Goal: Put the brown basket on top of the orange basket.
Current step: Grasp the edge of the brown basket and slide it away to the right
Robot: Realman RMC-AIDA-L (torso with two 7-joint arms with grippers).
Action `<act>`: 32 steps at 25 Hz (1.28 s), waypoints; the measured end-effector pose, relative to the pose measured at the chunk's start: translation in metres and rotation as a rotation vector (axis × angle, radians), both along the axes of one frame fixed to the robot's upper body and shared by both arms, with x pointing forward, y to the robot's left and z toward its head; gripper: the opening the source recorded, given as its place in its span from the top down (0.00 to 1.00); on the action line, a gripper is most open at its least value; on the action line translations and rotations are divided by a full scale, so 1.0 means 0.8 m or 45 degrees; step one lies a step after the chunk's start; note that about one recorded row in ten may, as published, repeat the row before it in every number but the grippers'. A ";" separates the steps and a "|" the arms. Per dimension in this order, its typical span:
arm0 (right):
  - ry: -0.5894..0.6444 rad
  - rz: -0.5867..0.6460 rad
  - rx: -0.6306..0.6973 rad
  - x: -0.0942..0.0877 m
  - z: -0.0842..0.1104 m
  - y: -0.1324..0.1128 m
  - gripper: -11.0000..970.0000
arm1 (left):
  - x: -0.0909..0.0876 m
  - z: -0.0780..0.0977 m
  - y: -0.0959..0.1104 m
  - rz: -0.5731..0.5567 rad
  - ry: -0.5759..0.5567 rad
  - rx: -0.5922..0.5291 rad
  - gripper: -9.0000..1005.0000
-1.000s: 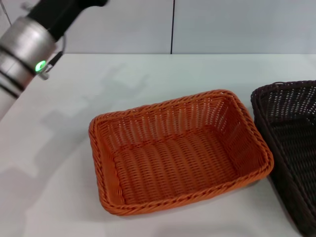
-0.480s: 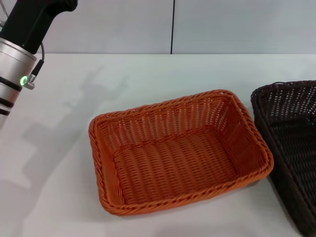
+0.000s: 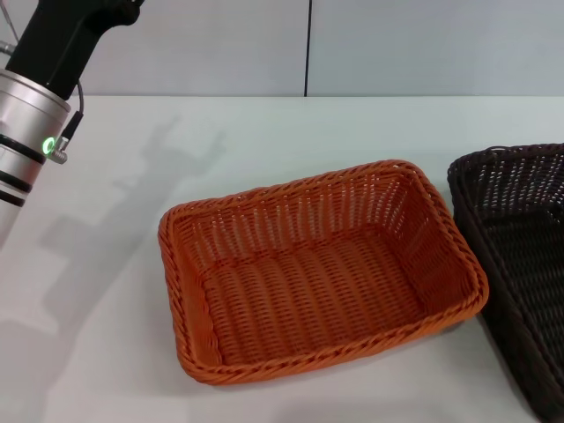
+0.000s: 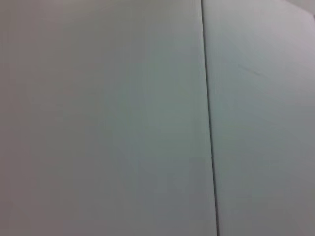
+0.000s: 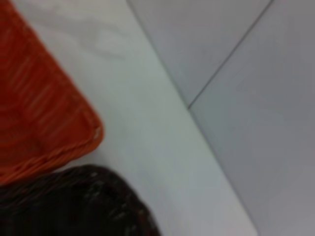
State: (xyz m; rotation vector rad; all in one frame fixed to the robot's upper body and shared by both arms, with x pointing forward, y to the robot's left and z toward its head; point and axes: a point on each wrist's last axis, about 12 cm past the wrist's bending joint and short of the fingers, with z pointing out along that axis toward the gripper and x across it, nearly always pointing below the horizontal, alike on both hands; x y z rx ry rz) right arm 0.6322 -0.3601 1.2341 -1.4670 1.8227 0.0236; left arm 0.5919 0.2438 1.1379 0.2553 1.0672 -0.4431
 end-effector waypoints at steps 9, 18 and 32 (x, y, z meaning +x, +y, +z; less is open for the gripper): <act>0.036 0.115 -0.115 0.017 -0.047 0.024 0.33 | -0.001 -0.009 -0.013 -0.028 0.045 -0.038 0.16; 0.018 0.166 -0.228 0.030 -0.081 0.053 0.34 | -0.006 -0.013 -0.019 -0.058 0.056 -0.039 0.16; 0.084 0.237 -0.278 0.028 -0.105 0.070 0.34 | -0.008 -0.013 -0.019 -0.065 0.057 -0.040 0.16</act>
